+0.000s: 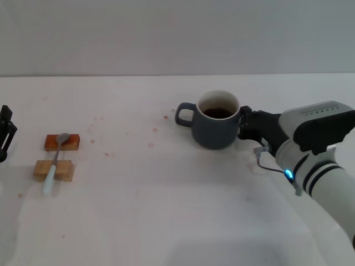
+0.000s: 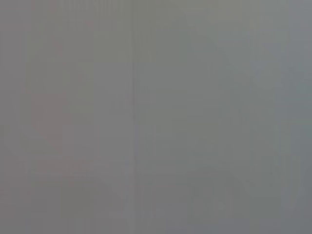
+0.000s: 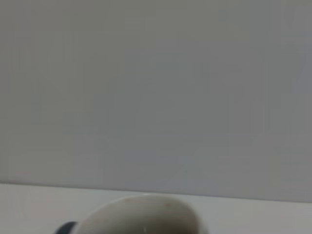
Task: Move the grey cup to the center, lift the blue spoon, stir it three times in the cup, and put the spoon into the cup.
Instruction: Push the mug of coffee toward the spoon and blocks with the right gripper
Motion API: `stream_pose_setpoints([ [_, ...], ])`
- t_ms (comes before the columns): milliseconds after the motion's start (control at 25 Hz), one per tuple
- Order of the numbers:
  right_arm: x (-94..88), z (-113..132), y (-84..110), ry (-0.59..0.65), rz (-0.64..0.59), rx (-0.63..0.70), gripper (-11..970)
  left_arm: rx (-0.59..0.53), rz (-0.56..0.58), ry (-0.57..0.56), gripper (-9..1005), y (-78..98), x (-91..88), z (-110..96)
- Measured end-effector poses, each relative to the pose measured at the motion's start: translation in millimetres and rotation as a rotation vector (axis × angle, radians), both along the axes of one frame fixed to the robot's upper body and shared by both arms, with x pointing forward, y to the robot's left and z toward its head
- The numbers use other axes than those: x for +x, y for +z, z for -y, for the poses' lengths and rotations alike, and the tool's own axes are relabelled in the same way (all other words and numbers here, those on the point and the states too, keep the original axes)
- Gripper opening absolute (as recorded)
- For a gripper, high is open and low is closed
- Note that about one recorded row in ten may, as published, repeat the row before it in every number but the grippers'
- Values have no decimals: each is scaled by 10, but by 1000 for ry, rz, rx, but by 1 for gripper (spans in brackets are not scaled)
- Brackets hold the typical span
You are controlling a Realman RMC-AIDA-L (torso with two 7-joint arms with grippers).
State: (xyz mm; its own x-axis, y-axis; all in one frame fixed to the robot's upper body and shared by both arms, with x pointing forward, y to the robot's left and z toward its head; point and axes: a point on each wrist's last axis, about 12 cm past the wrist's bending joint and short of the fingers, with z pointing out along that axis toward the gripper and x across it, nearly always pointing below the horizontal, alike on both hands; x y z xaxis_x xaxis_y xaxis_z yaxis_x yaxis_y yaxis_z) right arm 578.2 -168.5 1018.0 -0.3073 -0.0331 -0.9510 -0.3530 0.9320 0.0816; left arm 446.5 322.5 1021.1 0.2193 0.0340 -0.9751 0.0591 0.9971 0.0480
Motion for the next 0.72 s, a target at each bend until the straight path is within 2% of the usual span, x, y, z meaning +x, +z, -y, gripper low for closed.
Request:
stream_pose_setpoints([
  [720, -154, -395, 44, 153, -6, 26, -1, 2, -3, -19, 797, -8, -17, 30],
])
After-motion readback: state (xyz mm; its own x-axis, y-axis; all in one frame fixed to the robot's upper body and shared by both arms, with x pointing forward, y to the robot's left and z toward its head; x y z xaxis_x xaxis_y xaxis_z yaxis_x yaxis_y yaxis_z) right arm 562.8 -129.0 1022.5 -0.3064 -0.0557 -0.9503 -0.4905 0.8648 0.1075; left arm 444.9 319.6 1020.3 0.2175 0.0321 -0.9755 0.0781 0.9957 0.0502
